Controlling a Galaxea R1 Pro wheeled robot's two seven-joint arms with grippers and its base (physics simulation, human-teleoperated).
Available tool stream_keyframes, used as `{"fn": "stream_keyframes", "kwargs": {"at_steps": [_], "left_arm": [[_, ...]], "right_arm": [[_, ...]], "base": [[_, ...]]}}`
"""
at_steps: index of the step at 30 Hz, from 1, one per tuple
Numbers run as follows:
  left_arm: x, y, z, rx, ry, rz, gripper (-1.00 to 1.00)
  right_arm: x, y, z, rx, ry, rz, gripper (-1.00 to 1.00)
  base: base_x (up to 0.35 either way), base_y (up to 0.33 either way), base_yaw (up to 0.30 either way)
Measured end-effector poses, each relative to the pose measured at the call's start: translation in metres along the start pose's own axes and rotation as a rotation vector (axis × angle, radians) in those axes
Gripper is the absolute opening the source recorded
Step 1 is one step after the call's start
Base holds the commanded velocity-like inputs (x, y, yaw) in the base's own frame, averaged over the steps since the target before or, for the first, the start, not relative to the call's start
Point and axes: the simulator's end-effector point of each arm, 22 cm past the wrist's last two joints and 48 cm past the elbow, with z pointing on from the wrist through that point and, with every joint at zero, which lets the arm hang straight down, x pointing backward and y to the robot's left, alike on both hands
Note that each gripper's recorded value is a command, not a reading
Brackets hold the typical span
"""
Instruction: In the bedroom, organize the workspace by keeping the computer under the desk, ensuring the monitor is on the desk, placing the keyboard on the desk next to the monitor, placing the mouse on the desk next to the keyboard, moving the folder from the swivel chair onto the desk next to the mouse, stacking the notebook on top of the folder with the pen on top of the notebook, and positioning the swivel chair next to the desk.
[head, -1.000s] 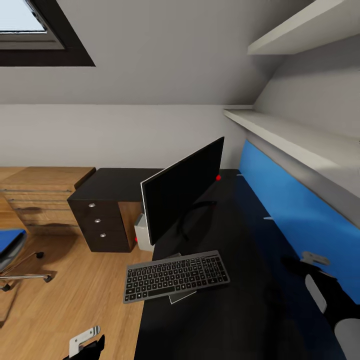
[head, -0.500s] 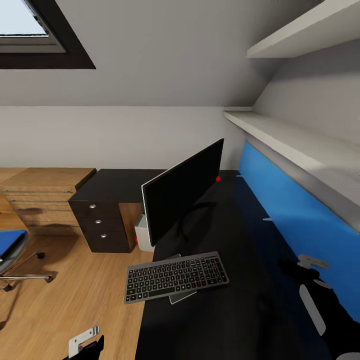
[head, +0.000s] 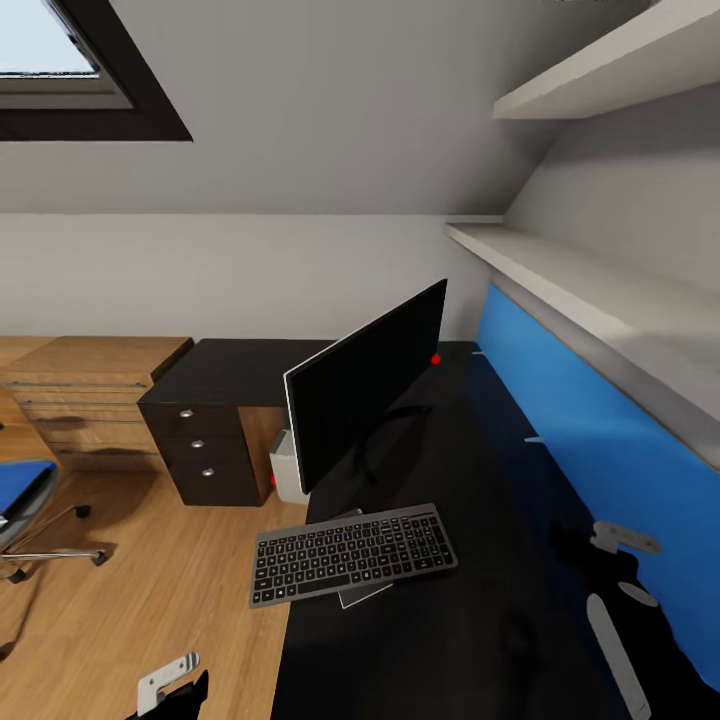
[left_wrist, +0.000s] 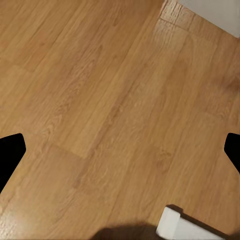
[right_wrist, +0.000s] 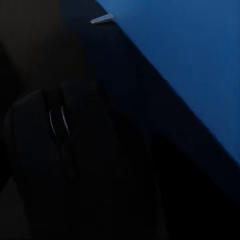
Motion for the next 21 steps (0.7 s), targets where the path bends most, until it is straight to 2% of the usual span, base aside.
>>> {"fn": "stream_keyframes", "kwargs": {"at_steps": [5,21], "left_arm": [[0.007,0.004,0.0,-0.005,0.014,0.004,1.0],[0.01,0.006,0.001,-0.011,0.021,0.007,1.0]], "right_arm": [[0.0,0.003,-0.001,-0.004,-0.002,0.003,-1.0],[0.0,0.004,-0.001,-0.004,-0.004,0.007,-1.0]], "base": [[-0.022,0.019,0.0],[-0.25,0.205,0.0]]}}
